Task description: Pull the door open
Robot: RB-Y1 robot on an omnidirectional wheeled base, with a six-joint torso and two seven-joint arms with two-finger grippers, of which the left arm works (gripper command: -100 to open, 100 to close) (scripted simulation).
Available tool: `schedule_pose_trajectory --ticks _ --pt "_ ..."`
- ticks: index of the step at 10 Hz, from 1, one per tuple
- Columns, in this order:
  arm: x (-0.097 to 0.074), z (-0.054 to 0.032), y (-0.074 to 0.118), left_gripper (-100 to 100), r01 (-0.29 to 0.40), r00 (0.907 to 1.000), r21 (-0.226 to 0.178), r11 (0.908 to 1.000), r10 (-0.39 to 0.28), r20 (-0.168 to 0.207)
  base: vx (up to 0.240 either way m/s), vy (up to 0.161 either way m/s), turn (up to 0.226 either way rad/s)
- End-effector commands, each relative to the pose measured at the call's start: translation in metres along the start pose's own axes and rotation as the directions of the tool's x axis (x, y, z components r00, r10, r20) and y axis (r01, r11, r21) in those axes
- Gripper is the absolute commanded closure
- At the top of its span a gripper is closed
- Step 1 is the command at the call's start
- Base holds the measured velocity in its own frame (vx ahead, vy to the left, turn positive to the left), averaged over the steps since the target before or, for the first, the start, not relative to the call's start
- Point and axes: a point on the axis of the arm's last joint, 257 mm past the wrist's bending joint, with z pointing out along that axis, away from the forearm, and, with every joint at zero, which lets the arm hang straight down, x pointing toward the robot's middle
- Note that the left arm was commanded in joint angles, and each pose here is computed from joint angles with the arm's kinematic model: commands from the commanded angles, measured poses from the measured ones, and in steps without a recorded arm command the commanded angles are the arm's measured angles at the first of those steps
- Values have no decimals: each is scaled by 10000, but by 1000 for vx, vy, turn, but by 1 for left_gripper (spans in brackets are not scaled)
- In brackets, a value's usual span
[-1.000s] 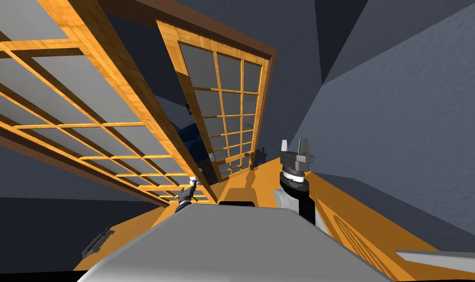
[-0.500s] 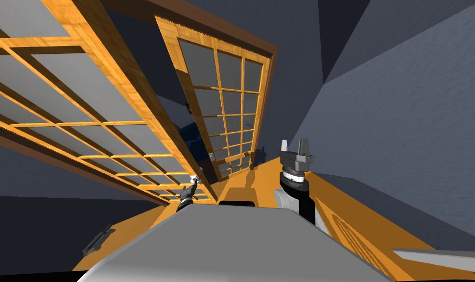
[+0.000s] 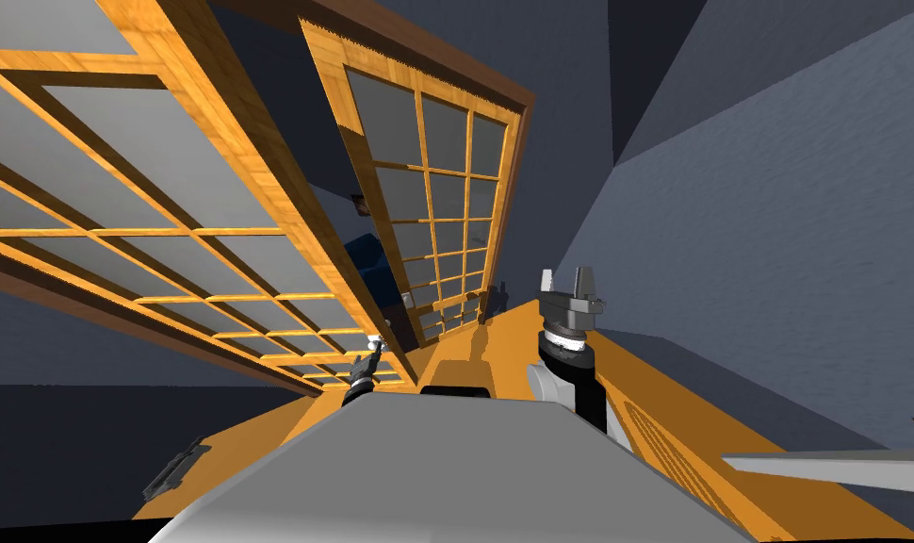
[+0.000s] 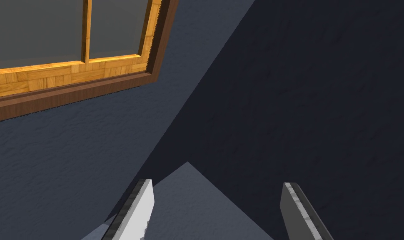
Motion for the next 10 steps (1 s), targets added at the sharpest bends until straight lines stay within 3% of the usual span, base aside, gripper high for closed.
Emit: schedule_pose_trajectory --ticks 1,4,7,9,10 --pt "2 -33 133 100 398 9991 -243 9989 -401 -103 -46 10 -50" --pt "-11 -10 107 100 1148 9934 -194 9932 -1150 -51 -47 24 -49" --pt "-24 13 80 100 1918 9814 -137 9813 -1918 -8 -43 13 -49" --pt "-38 38 49 100 2610 9653 -69 9653 -2610 28 -45 12 -56" --pt "-38 38 49 100 2728 9621 -69 9620 -2728 28 -31 21 -32"
